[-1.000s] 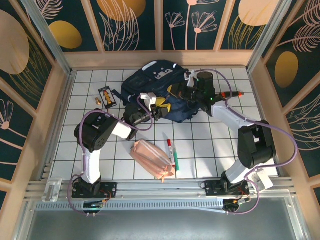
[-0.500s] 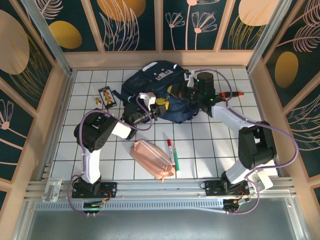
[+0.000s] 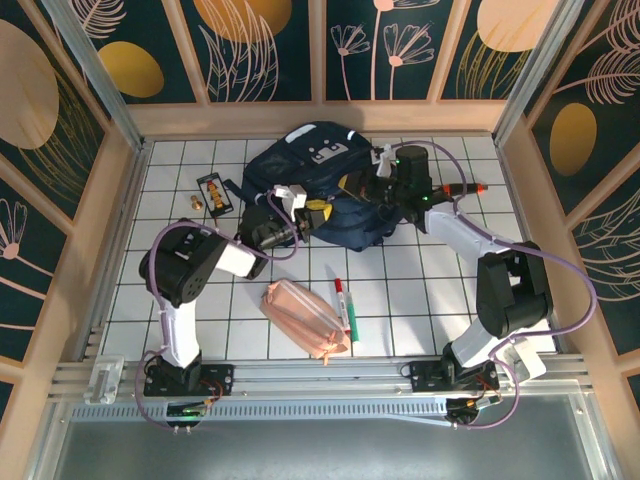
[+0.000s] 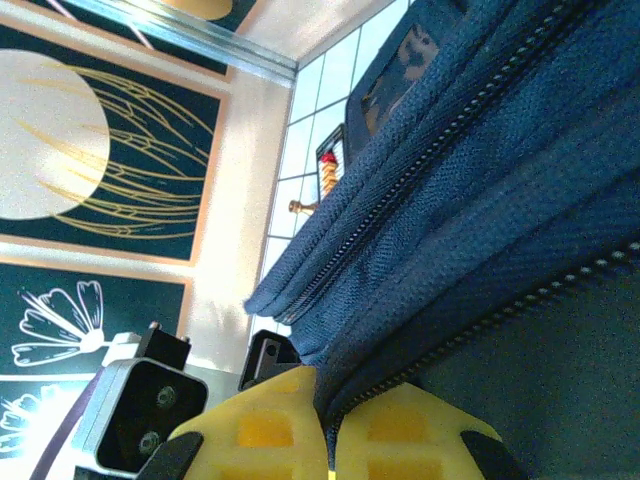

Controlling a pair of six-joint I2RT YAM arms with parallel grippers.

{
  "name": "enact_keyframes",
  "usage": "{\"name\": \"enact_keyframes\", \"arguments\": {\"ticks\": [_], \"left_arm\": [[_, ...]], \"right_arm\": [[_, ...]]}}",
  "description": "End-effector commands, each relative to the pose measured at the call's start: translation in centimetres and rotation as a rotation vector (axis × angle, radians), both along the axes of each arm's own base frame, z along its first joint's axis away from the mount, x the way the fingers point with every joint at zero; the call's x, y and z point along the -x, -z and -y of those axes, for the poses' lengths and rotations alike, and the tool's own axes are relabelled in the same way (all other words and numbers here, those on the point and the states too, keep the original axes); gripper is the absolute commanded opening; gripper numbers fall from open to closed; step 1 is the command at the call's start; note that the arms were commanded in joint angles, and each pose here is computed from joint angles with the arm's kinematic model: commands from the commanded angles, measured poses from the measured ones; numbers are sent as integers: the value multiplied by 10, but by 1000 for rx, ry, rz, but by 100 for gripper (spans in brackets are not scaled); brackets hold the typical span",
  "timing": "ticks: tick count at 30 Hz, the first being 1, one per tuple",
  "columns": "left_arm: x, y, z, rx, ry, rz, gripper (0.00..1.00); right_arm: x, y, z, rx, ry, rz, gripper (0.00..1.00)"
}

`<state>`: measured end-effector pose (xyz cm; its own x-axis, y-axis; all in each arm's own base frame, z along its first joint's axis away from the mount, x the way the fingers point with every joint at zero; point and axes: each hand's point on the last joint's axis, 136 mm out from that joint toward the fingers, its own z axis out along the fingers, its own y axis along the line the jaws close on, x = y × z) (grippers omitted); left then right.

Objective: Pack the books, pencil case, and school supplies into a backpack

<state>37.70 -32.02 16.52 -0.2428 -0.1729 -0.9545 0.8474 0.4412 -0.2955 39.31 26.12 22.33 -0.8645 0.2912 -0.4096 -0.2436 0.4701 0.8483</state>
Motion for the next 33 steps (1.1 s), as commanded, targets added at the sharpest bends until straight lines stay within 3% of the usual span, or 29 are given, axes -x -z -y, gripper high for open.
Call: {"name": "enact_keyframes", "arguments": {"ticks": [1,4,13,18,20,21,23,26,29,33], "left_arm": [[-25,2,-25,-76,-128,-50,0],[-25,9,-43,-117,-204,-67,0],[-54,53,-153,-319,-720,-303,0],[-78,79,-173,-404,-754,-446,0],[-85,75,-165,-397,-702,-439,5],[-85,70,-157,-379,-664,-415,18],[-81,48,-146,-311,-601,-333,27],[-60,1,-123,-269,-431,-130,51],[-26,-30,-100,-322,-222,63,60],[-6,-57,-86,-376,-110,220,70]], "right_arm": [[-16,-20,18,-4,44,59,0],[-23,-26,28,-14,70,66,0],[-18,-51,36,-44,86,114,0],[-11,-58,34,-69,73,125,0],[-9,-60,32,-71,69,133,0],[-8,-61,32,-72,68,135,0],[-6,-63,27,-74,55,145,0],[-6,-60,19,-70,35,143,0],[-8,-58,12,-71,17,136,0],[-11,-63,5,-75,0,150,0]]}}
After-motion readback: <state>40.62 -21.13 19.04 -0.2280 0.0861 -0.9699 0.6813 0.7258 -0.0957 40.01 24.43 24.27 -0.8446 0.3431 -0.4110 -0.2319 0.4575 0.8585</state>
